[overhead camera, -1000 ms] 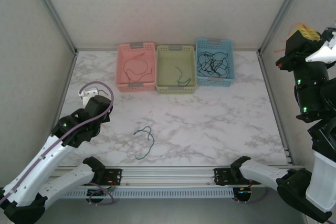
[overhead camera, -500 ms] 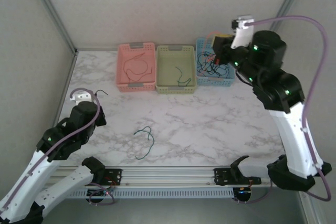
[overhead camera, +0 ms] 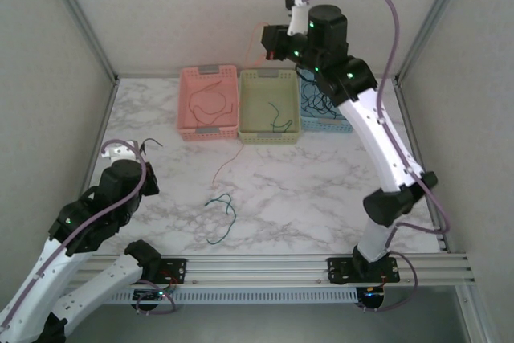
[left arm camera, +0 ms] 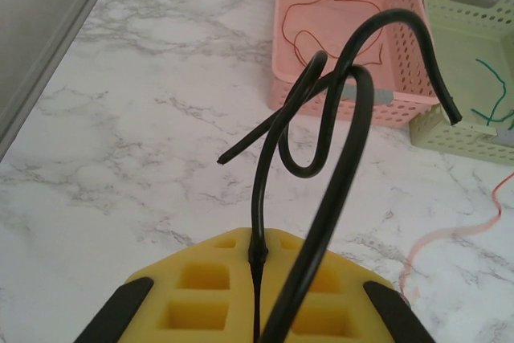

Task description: Untangle the cables

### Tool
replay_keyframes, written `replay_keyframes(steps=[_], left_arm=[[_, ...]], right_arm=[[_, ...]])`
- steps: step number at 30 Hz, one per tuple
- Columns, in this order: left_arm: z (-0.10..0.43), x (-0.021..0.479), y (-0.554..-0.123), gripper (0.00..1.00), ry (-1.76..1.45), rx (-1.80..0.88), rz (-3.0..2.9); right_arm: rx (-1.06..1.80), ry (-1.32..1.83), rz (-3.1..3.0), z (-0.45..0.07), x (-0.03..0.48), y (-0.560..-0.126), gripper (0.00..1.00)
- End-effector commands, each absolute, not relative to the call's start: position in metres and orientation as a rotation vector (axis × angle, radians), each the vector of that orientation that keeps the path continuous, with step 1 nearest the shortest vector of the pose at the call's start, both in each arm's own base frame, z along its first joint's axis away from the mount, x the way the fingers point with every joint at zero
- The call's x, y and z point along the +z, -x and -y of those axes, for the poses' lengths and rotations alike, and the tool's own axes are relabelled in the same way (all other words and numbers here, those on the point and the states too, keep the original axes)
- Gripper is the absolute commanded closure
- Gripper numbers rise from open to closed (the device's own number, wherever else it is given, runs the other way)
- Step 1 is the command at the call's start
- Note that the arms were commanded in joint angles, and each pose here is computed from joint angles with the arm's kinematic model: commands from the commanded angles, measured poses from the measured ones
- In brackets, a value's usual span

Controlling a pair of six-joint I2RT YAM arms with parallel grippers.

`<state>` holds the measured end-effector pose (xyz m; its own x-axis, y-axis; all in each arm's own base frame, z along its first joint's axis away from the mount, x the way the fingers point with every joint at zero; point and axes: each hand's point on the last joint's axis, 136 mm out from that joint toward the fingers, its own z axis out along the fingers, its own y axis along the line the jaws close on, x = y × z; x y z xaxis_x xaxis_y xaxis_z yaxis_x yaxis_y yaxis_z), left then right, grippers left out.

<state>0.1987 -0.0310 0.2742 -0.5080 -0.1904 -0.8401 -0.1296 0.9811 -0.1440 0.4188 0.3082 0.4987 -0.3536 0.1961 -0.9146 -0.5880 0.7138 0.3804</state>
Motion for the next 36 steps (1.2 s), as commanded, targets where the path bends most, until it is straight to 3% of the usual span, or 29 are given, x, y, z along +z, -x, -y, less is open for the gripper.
replay_keyframes(steps=[1,9,15,31,36], left_arm=[[0.033,0.272,-0.2,1.0,0.208,-0.08,-2.114],[0.032,0.272,-0.199,1.0,0.211,-0.088,-2.108],[0.033,0.272,-0.199,1.0,0.206,-0.09,-2.11],[0.035,0.271,-0.198,1.0,0.2,-0.105,-2.11],[0.035,0.271,-0.198,1.0,0.201,-0.109,-2.105]], right_arm=[[0.965,0.307,-1.59,-0.32,0.554,-0.422,1.0],[1.197,0.302,-1.369,-0.353,0.589,-0.44,1.0],[1.383,0.247,-1.294,-0.372,0.583,-0.457,1.0],[1.36,0.139,-1.481,-0.42,0.445,-0.545,1.0],[1.34,0.141,-1.714,-0.44,0.368,-0.554,1.0]])
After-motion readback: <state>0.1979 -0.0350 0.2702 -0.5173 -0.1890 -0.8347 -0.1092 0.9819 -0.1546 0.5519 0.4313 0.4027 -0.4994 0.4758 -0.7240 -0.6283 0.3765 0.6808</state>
